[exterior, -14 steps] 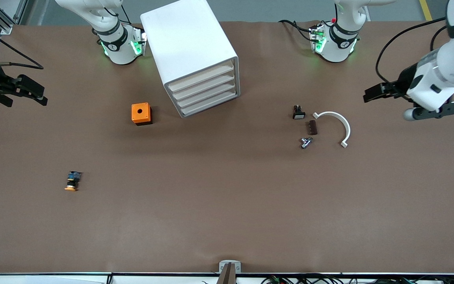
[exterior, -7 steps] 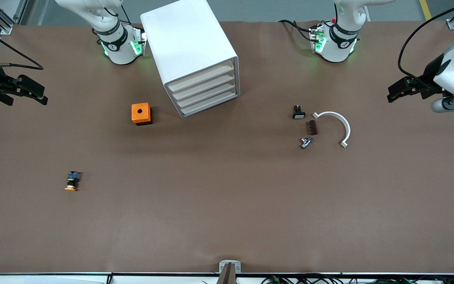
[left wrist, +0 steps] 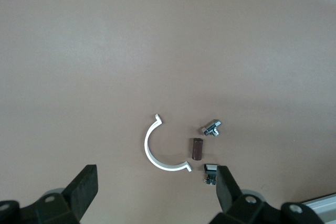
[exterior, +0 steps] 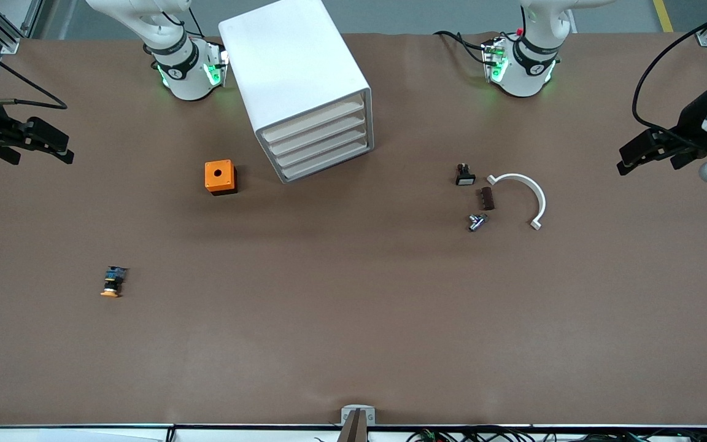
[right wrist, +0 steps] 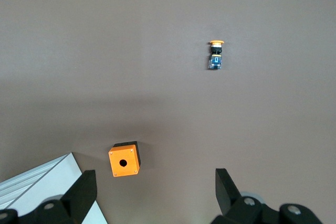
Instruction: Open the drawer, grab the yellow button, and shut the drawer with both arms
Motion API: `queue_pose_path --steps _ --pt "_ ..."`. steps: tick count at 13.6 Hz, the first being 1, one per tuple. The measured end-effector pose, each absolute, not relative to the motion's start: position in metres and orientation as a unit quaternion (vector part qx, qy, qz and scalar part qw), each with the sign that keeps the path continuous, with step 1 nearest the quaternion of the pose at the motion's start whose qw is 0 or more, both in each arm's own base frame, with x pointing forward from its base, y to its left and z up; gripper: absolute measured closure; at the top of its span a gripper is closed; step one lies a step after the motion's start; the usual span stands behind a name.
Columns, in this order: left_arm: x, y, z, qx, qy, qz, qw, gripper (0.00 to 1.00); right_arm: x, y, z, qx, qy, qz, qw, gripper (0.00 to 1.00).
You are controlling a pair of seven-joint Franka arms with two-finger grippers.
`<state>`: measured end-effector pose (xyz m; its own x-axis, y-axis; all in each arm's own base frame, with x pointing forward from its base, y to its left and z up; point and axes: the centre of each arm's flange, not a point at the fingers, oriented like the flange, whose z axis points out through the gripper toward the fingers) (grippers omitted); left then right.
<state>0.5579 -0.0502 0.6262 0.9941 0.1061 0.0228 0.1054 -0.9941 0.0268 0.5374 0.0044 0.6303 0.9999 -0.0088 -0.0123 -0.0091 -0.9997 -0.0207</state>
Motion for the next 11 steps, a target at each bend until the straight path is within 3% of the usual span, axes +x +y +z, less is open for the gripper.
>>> queue_pose_path --steps 11 --pt "0.566 -0.05 0.642 0.998 0.053 0.033 0.017 0.0 0.54 0.004 0.629 -1.0 0.005 -0.001 0.011 0.0"
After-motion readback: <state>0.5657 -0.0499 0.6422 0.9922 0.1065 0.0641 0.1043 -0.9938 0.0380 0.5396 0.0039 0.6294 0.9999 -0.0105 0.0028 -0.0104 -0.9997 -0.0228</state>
